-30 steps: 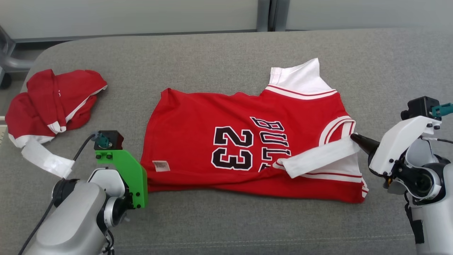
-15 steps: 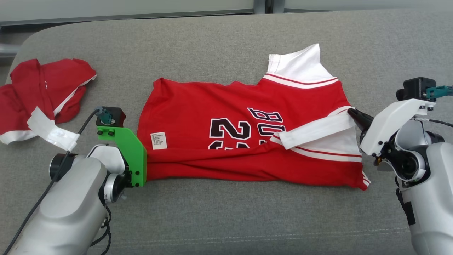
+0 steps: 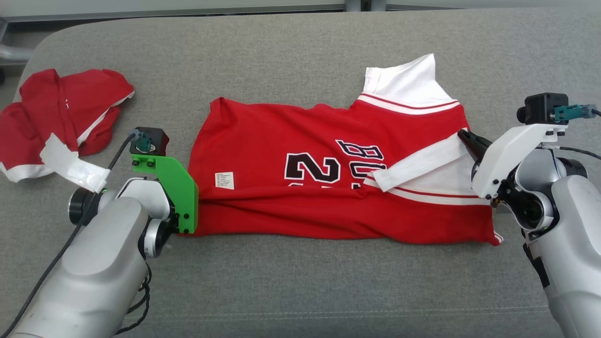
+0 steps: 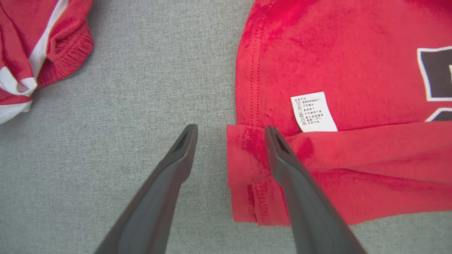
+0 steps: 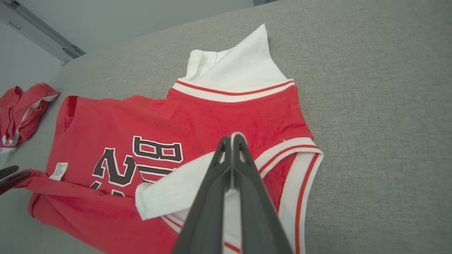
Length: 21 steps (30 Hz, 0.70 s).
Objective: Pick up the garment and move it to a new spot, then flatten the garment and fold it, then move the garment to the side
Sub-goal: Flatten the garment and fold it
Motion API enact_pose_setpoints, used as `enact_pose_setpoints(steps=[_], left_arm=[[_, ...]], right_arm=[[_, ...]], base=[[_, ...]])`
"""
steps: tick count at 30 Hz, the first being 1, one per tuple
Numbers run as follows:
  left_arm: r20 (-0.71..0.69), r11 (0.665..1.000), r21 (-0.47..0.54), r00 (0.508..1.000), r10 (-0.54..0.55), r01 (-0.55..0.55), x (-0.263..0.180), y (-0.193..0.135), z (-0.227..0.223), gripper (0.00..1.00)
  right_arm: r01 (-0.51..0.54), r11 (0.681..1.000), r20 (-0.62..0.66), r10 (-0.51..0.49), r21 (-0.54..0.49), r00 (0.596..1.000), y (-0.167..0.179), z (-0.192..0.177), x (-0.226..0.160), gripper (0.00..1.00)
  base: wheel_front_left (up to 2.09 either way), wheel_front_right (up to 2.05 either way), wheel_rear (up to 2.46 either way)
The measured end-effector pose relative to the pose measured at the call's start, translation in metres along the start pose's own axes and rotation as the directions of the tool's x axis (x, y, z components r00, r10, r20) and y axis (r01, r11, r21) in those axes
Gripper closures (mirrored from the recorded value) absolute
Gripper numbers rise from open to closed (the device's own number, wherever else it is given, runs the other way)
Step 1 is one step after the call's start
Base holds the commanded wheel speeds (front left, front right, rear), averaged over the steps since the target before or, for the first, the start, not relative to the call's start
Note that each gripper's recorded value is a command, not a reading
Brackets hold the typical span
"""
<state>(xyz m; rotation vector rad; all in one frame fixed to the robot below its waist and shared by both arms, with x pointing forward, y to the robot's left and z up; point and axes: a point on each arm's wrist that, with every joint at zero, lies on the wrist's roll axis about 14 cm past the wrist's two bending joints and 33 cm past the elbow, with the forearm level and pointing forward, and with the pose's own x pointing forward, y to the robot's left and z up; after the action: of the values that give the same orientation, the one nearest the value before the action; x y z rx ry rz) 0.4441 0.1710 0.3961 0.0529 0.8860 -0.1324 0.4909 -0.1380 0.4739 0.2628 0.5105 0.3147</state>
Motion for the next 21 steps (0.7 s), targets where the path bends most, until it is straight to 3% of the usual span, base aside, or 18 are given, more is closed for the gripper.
enact_pose_setpoints(steps=[1, 4, 11, 21], left_arm=[[0.009, 1.000, -0.002, 1.000, 0.003, -0.003, -0.001, 0.001, 0.001, 0.00], [0.049, 1.000, -0.012, 0.999, 0.019, -0.018, -0.005, 0.007, 0.006, 0.00], [0.270, 0.998, -0.059, 0.962, 0.040, -0.025, -0.027, 0.015, 0.037, 0.00], [0.466, 0.999, -0.046, 0.884, 0.038, -0.019, -0.065, 0.005, 0.026, 0.00]], right_arm=[[-0.001, 1.000, 0.003, 0.001, -0.006, 1.000, 0.000, 0.000, 0.002, 0.00], [-0.006, 1.000, 0.022, 0.007, -0.030, 1.000, 0.004, 0.003, 0.006, 0.00], [-0.045, 0.995, 0.207, 0.063, -0.092, 0.976, 0.024, 0.043, -0.002, 0.00], [-0.028, 0.989, 0.327, 0.075, -0.146, 0.942, 0.029, 0.054, -0.045, 0.00]], base=[[0.00, 0.00, 0.00], [0.00, 0.00, 0.00], [0.00, 0.00, 0.00], [0.00, 0.00, 0.00]])
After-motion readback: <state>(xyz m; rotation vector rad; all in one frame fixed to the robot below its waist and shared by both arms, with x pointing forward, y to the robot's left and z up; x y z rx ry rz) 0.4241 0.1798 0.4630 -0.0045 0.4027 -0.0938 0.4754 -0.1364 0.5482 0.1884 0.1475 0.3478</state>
